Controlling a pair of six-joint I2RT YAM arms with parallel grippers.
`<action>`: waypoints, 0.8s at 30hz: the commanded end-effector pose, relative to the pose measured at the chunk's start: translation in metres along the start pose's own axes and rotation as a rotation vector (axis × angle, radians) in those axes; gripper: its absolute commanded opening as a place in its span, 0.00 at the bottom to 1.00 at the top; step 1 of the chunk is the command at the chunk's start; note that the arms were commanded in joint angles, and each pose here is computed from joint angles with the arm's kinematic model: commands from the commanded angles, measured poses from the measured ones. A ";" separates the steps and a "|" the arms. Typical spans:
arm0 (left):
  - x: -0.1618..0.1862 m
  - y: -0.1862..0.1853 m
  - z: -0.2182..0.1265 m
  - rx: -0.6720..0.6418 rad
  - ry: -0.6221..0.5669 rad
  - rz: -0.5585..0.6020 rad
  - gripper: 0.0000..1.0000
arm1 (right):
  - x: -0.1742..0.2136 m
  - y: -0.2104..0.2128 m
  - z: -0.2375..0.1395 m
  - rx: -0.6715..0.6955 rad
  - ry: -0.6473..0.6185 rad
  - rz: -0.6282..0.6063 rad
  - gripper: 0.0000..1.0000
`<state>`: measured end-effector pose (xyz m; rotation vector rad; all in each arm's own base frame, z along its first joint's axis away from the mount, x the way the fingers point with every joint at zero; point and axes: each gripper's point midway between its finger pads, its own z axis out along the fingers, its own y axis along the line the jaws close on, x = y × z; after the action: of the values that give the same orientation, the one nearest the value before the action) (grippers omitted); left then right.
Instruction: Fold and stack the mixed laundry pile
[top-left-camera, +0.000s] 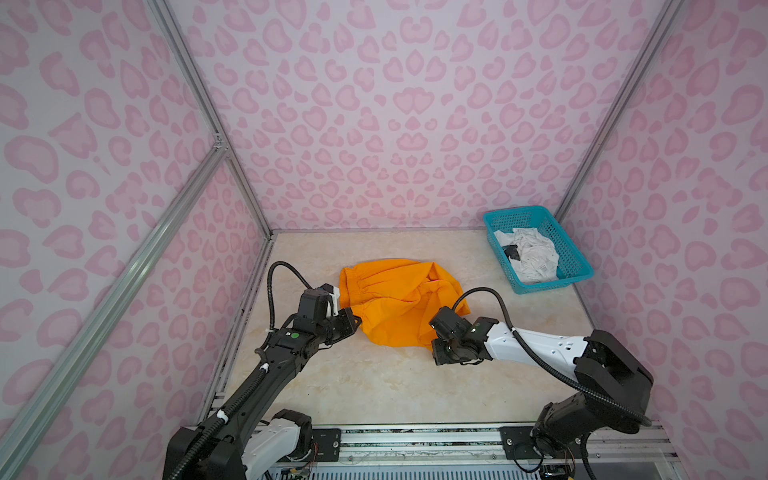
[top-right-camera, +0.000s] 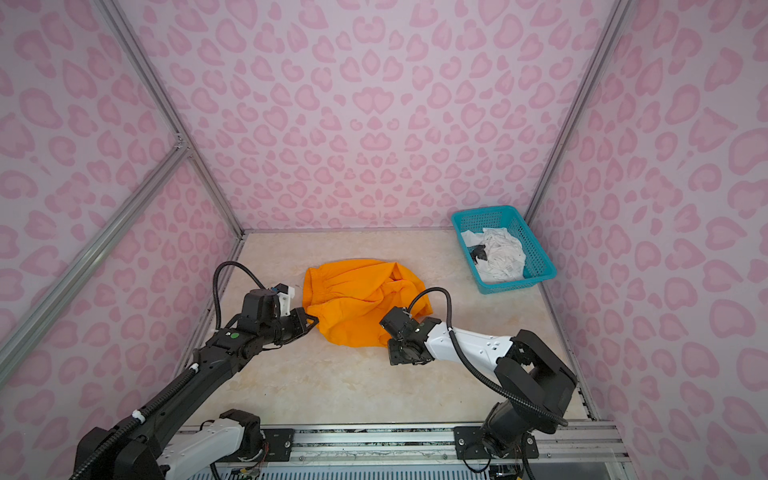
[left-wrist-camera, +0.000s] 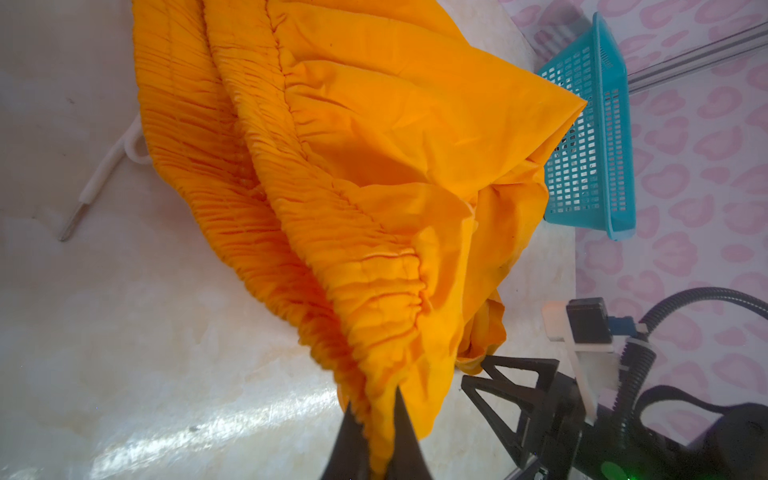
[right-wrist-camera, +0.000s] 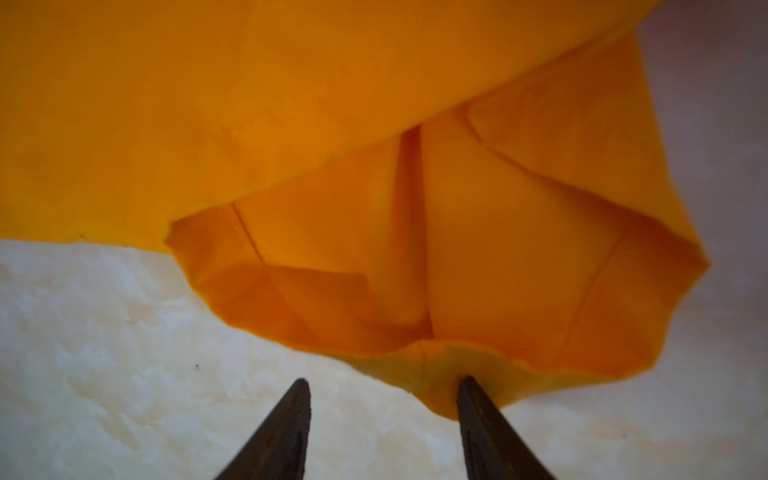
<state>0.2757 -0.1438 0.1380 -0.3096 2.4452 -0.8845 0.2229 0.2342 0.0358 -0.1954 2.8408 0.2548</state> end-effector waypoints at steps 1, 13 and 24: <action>-0.002 -0.006 -0.001 0.030 -0.008 0.009 0.03 | -0.015 0.007 0.007 -0.018 -0.049 0.029 0.56; 0.001 0.000 -0.002 0.009 -0.011 0.004 0.03 | -0.020 -0.019 0.012 -0.063 -0.060 0.118 0.43; 0.001 0.003 0.002 -0.004 0.000 0.000 0.03 | -0.019 -0.019 0.011 -0.260 -0.070 0.172 0.47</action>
<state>0.2723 -0.1432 0.1314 -0.3152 2.4621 -0.8810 0.2451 0.2121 0.0254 0.0062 2.7773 0.5523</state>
